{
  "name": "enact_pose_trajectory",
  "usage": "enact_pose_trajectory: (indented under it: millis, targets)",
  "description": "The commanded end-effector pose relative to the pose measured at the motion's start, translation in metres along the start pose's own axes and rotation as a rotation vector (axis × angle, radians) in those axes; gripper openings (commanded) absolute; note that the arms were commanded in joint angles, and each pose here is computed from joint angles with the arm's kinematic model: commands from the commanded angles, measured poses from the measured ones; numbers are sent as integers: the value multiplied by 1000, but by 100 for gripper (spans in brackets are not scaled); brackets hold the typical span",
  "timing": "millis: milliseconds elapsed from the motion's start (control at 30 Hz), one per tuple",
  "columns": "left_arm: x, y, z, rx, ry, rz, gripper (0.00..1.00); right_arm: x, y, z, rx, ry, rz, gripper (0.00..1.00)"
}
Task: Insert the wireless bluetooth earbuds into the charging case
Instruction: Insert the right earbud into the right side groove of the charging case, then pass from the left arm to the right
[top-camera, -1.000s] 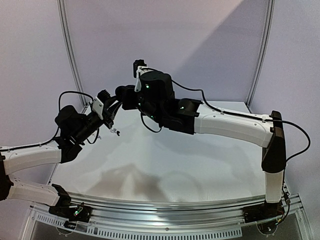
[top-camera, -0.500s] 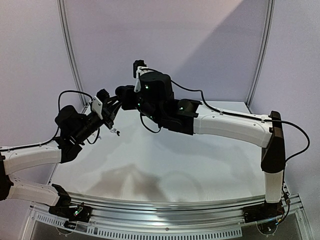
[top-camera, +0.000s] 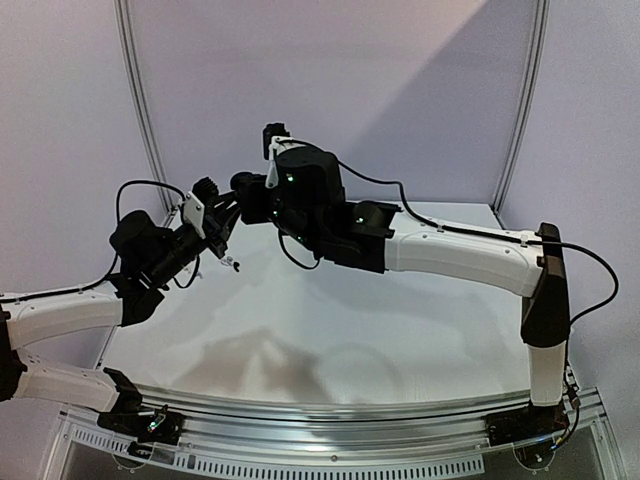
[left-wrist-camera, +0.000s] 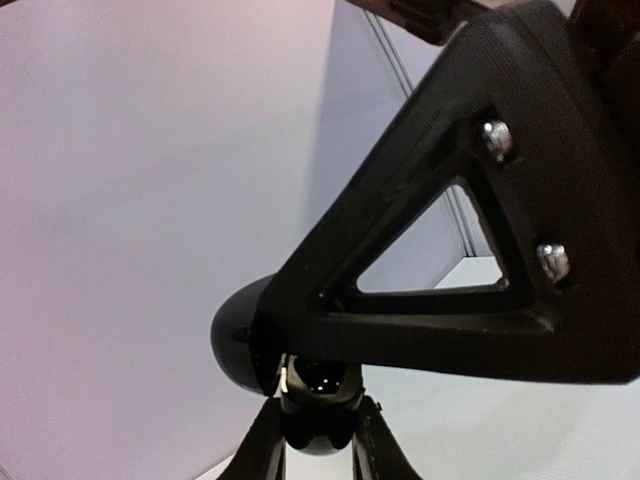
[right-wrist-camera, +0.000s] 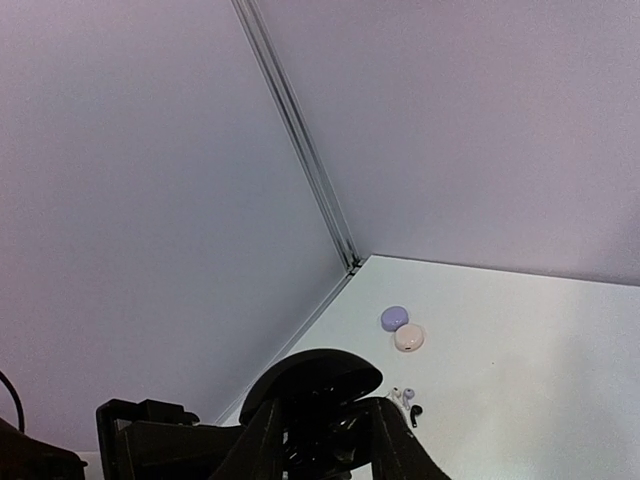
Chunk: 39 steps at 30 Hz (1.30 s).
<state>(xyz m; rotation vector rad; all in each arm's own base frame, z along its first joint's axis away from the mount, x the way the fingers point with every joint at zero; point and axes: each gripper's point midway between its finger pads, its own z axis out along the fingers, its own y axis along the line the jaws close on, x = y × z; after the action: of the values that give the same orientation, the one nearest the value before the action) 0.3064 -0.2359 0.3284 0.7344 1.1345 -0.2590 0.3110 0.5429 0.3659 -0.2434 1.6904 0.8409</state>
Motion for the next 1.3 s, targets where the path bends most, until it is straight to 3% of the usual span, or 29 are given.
enact_pose_trajectory:
  millis: [0,567,667,733,1067,1267]
  targets:
    - [-33,-10,-3,59,-113,-27,0,27,-15,6,62,62,-81,32]
    - [-10,-15,-3,110,5,-183,0,-23,-12,-19,52,-18,-213,63]
    - [-8,-14,-2,111,19,-194,0,-36,-5,-24,-11,-24,-234,78]
    - [-5,-14,-2,111,34,-209,0,-52,4,-30,-101,-43,-224,97]
    - [-8,-18,-6,154,41,-277,0,-77,12,-73,-423,17,-170,99]
    - [-42,-40,-19,399,-60,-416,0,-62,-1,-93,-598,137,-144,98]
